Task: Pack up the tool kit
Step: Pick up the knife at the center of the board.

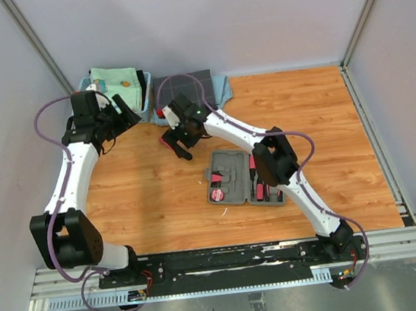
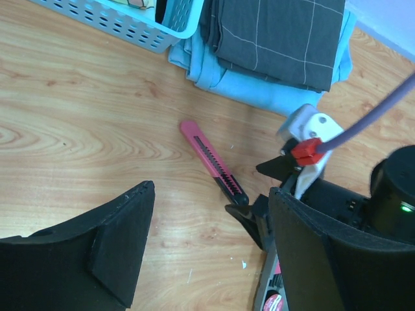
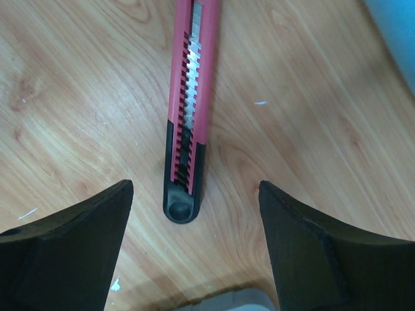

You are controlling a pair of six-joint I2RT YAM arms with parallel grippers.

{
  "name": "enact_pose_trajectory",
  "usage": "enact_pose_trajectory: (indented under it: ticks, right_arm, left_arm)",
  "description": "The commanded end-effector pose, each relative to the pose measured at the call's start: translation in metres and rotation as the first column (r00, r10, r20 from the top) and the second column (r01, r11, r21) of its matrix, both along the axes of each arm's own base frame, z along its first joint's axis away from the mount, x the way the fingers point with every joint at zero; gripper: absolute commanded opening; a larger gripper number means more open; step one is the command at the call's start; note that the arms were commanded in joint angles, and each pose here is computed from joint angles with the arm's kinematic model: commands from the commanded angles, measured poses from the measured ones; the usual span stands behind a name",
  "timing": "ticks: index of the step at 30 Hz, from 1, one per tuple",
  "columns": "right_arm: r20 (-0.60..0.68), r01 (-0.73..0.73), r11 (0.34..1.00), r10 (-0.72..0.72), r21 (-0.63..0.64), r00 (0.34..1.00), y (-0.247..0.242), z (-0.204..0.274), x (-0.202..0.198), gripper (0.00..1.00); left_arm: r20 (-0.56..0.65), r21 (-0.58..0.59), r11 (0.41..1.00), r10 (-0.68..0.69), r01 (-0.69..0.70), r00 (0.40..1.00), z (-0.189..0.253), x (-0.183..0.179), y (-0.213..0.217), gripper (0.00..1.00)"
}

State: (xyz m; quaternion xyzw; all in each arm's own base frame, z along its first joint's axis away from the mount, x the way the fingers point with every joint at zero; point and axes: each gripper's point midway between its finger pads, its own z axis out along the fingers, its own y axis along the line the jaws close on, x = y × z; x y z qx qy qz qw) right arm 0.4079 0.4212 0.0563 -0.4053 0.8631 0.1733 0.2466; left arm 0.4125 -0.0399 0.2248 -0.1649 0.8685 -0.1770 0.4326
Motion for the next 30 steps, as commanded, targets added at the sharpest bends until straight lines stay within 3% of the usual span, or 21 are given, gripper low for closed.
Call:
enact_pose_trajectory:
  ticks: [1, 4, 6, 10, 15, 22, 30]
  right_arm:
    - [-0.053, -0.006, 1.000, 0.008, 0.022, 0.999, 0.004, -0.027, 0.004, 0.79]
    - [-0.064, 0.001, 1.000, 0.000, 0.018, 0.998, 0.006, -0.039, 0.004, 0.77]
    - [-0.057, 0.010, 1.000, -0.009, 0.012, 0.998, 0.006, -0.044, 0.007, 0.68]
    - [-0.038, 0.038, 0.999, -0.039, -0.025, 0.999, -0.001, -0.049, 0.012, 0.33]
    - [-0.042, 0.029, 0.999, -0.030, -0.040, 0.999, -0.006, -0.044, 0.007, 0.04]
    - [0.105, 0.093, 0.995, -0.097, 0.047, 0.990, -0.006, 0.043, 0.025, 0.01]
    - [0.271, 0.296, 0.944, -0.326, 0.144, 0.906, -0.050, 0.147, 0.035, 0.01]
  left_arm:
    - [0.032, 0.000, 1.000, -0.015, 0.015, 0.999, 0.008, -0.002, 0.000, 0.75]
    - [0.027, -0.004, 1.000, -0.017, 0.018, 0.999, 0.006, -0.001, -0.001, 0.75]
    - [0.022, -0.010, 1.000, -0.021, 0.021, 1.000, 0.005, 0.000, -0.002, 0.75]
    - [0.012, -0.023, 0.999, -0.032, 0.032, 0.999, 0.002, 0.003, -0.005, 0.75]
    - [0.010, -0.027, 0.999, -0.035, 0.035, 0.999, 0.001, 0.006, -0.006, 0.75]
    - [0.010, -0.031, 0.999, -0.039, 0.040, 0.999, 0.001, 0.010, -0.007, 0.75]
    - [0.009, -0.046, 0.998, -0.046, 0.046, 0.999, -0.002, 0.016, -0.009, 0.74]
